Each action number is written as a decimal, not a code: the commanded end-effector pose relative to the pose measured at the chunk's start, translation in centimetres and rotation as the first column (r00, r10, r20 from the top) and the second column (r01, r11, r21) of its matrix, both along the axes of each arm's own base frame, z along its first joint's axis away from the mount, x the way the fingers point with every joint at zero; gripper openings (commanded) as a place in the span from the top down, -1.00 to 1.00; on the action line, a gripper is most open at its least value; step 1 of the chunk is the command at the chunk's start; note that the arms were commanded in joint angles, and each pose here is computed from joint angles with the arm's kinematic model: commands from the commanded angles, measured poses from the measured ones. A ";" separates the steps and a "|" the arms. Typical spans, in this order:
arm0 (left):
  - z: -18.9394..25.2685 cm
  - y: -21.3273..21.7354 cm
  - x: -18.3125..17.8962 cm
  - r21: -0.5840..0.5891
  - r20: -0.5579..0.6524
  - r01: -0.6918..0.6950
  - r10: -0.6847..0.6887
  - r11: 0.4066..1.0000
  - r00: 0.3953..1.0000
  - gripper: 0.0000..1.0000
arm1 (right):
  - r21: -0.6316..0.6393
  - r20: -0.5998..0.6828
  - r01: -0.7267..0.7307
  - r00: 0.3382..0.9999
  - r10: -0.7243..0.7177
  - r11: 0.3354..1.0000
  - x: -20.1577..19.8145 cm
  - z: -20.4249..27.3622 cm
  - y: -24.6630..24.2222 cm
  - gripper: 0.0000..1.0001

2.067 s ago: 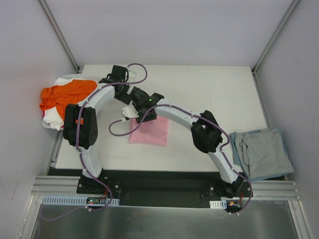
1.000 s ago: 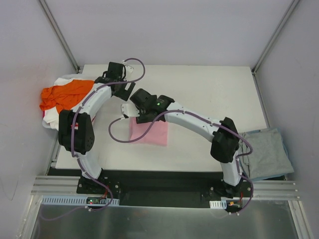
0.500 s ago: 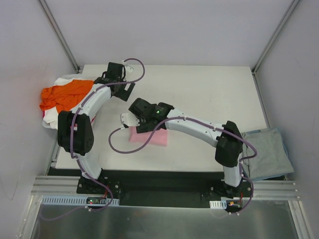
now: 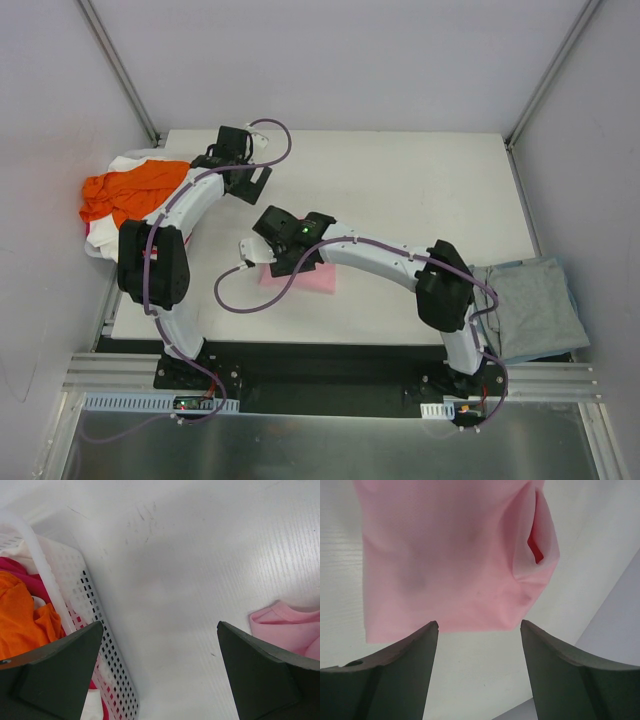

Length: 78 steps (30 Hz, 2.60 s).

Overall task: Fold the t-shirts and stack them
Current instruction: Fold the tshirt

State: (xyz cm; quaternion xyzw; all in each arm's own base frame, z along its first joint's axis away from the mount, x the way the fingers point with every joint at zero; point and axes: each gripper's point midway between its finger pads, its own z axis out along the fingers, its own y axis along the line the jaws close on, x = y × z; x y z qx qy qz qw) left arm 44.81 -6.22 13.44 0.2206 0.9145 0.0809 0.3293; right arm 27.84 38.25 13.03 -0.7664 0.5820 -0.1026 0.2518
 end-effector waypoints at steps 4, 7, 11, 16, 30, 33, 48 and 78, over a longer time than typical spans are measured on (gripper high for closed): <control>1.1 0.7 1.1 0.006 0.042 -0.024 0.023 1.000 0.999 -0.99 | 0.045 0.001 -0.009 1.000 0.009 0.999 0.2 0.2 1.4 -0.40; 1.2 0.7 1.2 0.006 0.044 -0.021 0.021 1.000 0.999 -0.99 | 0.045 0.000 -0.010 1.000 0.010 0.999 0.4 0.0 1.6 -0.41; 0.8 0.6 1.0 0.003 0.034 -0.017 0.017 1.000 0.999 -0.99 | 0.050 -0.004 -0.001 1.000 0.001 0.999 1.0 0.0 1.5 -0.41; 0.7 0.6 0.9 0.004 0.030 -0.015 0.015 1.000 0.999 -0.99 | 0.068 -0.011 0.004 1.000 -0.003 0.998 1.4 0.1 2.1 -0.43; 0.1 0.6 1.1 0.008 0.023 -0.017 0.017 1.000 1.000 -0.99 | 0.075 -0.015 0.001 1.000 0.000 0.997 2.7 -0.5 3.1 -0.42; 0.3 0.8 1.2 0.019 0.028 -0.017 0.017 1.000 0.999 -0.99 | 0.074 -0.023 0.000 1.000 0.002 0.997 2.7 -0.6 3.3 -0.42; 0.8 1.0 1.3 0.020 0.044 -0.036 0.035 0.999 0.998 -0.99 | 0.089 -0.031 -0.012 0.999 0.015 0.996 5.3 -2.6 4.7 -0.41; 1.9 2.6 0.9 0.057 0.077 -0.065 0.060 0.996 0.995 -0.99 | 0.169 0.056 -0.005 0.998 -0.004 0.986 11.9 -6.6 6.2 -0.46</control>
